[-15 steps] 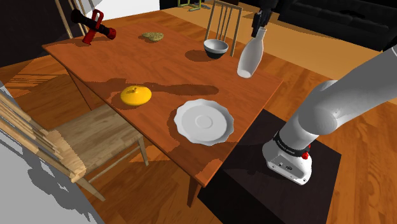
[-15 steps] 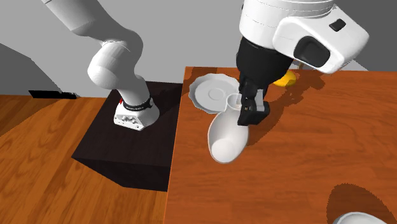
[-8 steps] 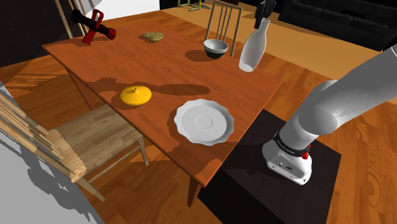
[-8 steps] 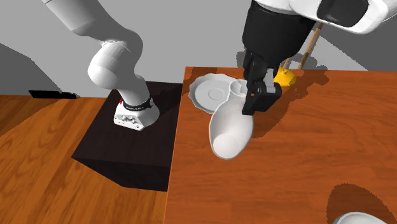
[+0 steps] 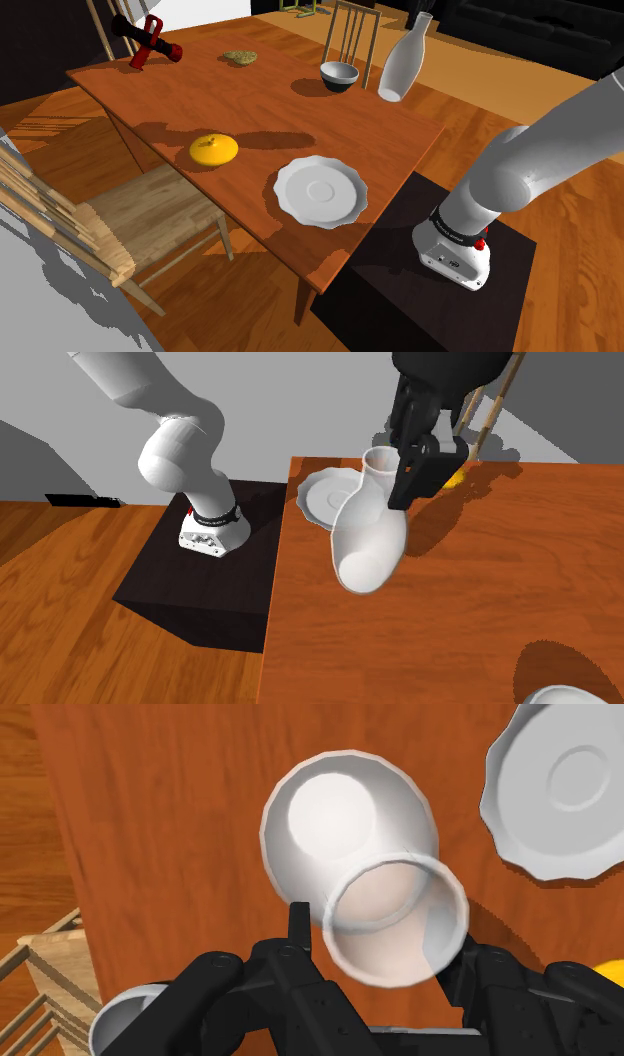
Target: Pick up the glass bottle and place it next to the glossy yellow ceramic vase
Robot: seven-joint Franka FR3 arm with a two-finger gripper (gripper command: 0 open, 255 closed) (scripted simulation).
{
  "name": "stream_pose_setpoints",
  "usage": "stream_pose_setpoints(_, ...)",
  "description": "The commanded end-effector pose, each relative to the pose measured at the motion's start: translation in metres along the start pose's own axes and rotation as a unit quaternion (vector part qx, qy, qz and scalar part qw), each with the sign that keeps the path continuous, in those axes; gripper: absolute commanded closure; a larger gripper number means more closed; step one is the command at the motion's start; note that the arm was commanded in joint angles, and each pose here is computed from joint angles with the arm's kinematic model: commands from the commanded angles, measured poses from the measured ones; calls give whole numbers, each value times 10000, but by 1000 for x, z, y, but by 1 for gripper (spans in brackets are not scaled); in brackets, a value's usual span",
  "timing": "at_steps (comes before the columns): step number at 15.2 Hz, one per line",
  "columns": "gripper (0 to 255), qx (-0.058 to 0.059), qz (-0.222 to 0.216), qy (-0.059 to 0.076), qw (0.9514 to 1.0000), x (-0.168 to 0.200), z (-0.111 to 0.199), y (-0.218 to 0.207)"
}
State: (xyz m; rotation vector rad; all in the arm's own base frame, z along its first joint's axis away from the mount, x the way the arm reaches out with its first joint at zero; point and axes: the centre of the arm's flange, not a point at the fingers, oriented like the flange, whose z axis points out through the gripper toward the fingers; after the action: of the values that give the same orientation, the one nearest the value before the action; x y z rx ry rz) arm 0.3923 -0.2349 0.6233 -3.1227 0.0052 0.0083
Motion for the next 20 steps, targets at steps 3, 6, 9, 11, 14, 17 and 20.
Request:
stream_pose_setpoints(3,255,0,0,1,10000,0,-22,-1)
stream_pose_setpoints(6,255,0,0,1,10000,0,-38,-1)
stream_pose_setpoints(9,255,0,0,1,10000,-1,-54,-1)
stream_pose_setpoints(11,255,0,0,1,10000,-1,-64,-1)
stream_pose_setpoints(14,255,0,0,1,10000,-1,-80,-2)
stream_pose_setpoints(17,255,0,0,1,10000,-1,-96,-2)
stream_pose_setpoints(20,255,0,0,1,10000,-1,-112,-2)
